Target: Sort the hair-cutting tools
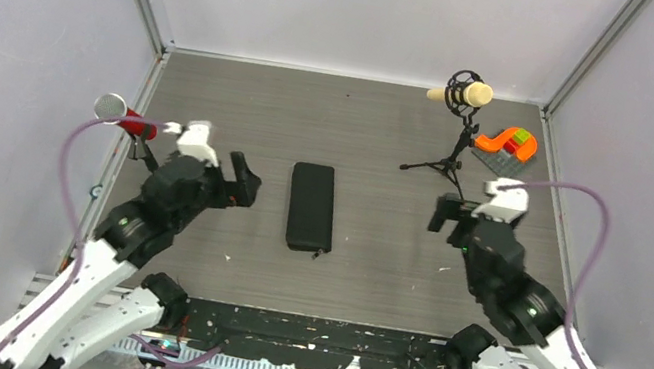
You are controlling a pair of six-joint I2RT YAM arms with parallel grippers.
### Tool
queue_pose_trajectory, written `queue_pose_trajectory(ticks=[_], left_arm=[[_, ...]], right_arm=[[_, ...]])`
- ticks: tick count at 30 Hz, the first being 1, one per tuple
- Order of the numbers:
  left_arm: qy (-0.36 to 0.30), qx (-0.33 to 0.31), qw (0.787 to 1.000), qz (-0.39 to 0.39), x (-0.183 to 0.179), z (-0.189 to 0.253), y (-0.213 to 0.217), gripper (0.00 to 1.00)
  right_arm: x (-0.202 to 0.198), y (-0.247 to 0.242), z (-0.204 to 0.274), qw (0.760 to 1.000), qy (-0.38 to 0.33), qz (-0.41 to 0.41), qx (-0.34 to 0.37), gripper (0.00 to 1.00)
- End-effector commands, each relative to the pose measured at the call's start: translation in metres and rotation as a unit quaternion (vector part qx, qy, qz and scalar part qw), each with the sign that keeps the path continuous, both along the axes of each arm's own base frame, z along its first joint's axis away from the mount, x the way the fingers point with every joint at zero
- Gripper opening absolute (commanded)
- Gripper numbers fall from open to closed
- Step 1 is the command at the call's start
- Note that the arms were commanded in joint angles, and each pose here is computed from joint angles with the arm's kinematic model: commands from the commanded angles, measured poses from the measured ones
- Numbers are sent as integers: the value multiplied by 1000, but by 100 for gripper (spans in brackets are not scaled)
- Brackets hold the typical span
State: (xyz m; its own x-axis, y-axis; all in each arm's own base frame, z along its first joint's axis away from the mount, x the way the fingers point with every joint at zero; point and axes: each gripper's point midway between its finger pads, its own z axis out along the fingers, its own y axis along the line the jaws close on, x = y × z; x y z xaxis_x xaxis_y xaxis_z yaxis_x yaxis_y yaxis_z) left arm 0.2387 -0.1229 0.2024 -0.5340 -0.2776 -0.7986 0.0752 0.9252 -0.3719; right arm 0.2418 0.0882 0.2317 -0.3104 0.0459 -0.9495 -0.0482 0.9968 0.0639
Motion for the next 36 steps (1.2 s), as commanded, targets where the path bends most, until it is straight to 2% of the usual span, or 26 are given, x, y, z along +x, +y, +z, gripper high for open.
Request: queue_pose_trajectory(ticks=[1,7,14,17,22,36], left_arm=[[-106,98,987,69,-18,55,67,99],[-234,107,958,129,-51,111,116,100],[-299,93,939,143,-57,105,124,100],[-309,89,936,141,-54,103,122,100],[-298,109,934,163,-52,100,131,100],[-292,119,936,154,-46,94,127,100]], right_arm=[[-22,-76,58,986,-88,-143,-7,95],[-60,-135,81,961,-156,-230,10,95],[-89,-170,74,935,-217,-276,54,95],[-96,-176,69,925,-241,-279,90,96],[-99,-181,64,916,-256,-291,101,95],[-83,-164,62,933,-237,-264,60,95]])
